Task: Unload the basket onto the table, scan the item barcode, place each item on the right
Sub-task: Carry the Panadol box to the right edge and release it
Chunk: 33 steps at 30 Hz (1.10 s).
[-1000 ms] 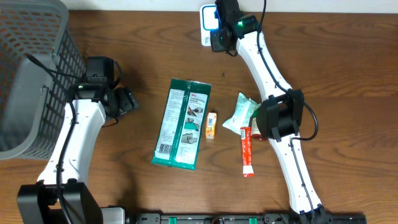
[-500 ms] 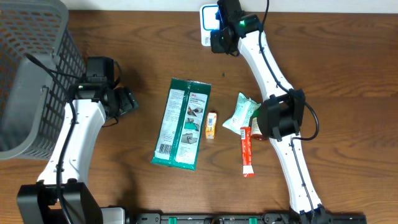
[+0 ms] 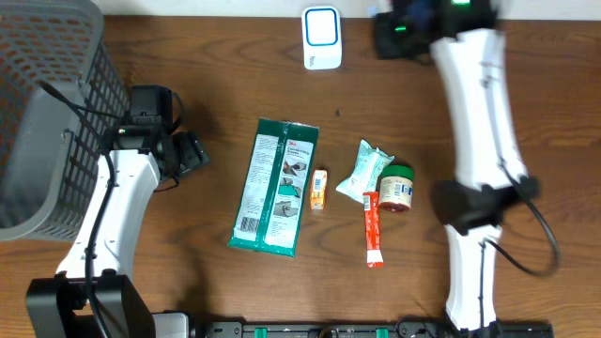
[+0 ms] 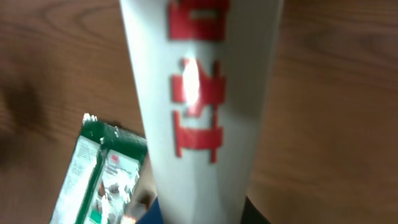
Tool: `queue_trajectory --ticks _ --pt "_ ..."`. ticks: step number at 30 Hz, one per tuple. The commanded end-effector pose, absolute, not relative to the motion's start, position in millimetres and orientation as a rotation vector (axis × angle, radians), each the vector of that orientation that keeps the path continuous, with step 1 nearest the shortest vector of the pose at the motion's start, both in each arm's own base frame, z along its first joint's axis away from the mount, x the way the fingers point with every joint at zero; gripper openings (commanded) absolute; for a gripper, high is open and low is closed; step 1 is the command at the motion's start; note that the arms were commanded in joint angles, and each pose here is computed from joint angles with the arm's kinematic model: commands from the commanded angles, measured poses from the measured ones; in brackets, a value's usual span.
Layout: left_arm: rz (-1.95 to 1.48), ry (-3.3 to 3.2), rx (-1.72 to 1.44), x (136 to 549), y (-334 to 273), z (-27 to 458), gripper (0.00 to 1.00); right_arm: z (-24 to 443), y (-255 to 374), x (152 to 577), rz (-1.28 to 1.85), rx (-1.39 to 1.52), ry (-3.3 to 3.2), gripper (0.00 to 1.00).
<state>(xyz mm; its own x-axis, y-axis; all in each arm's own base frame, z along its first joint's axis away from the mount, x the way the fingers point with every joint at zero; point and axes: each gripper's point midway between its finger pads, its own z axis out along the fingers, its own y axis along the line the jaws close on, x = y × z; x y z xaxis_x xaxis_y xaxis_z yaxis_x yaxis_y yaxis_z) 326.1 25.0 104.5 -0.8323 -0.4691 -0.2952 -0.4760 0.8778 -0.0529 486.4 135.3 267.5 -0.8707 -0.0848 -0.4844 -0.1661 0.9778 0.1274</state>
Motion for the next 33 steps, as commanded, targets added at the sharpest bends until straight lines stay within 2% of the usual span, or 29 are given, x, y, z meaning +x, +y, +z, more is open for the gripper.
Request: queue_trajectory --ticks 1,4,8,17,26,27,29,31,32,33 --pt "0.055 2.737 -0.708 327.2 28.8 107.2 0.89 297.7 74.8 467.6 0.091 -0.092 2.617 0.06" --pt "0.054 2.737 -0.707 327.2 28.8 107.2 0.89 291.8 42.0 462.2 0.057 -0.003 2.663 0.01" --pt "0.054 2.737 -0.707 327.2 28.8 107.2 0.89 270.7 -9.8 462.0 -0.063 0.169 2.726 0.01" --pt "0.054 2.737 -0.708 327.2 28.8 107.2 0.89 181.8 -130.9 411.0 -0.51 0.631 2.979 0.06" --pt "0.054 2.737 -0.708 327.2 28.8 107.2 0.89 91.0 -198.3 371.9 -0.626 0.873 3.064 0.07" --pt "0.055 2.737 -0.708 327.2 28.8 107.2 0.89 82.8 -203.2 367.6 -0.624 0.896 3.066 0.16" --pt "0.054 2.737 -0.708 327.2 28.8 107.2 0.89 70.4 -209.0 361.1 -0.616 0.929 3.072 0.41" --pt "0.054 2.737 -0.708 327.2 28.8 107.2 0.89 55.5 -208.2 356.7 -0.566 0.954 3.084 0.76" --pt "0.054 2.737 -0.707 327.2 28.8 107.2 0.89 49.0 -205.3 356.4 -0.527 0.947 3.095 0.9" --pt "0.054 2.737 -0.708 327.2 28.8 107.2 0.89 43.2 -201.4 356.9 -0.479 0.926 3.111 0.99"
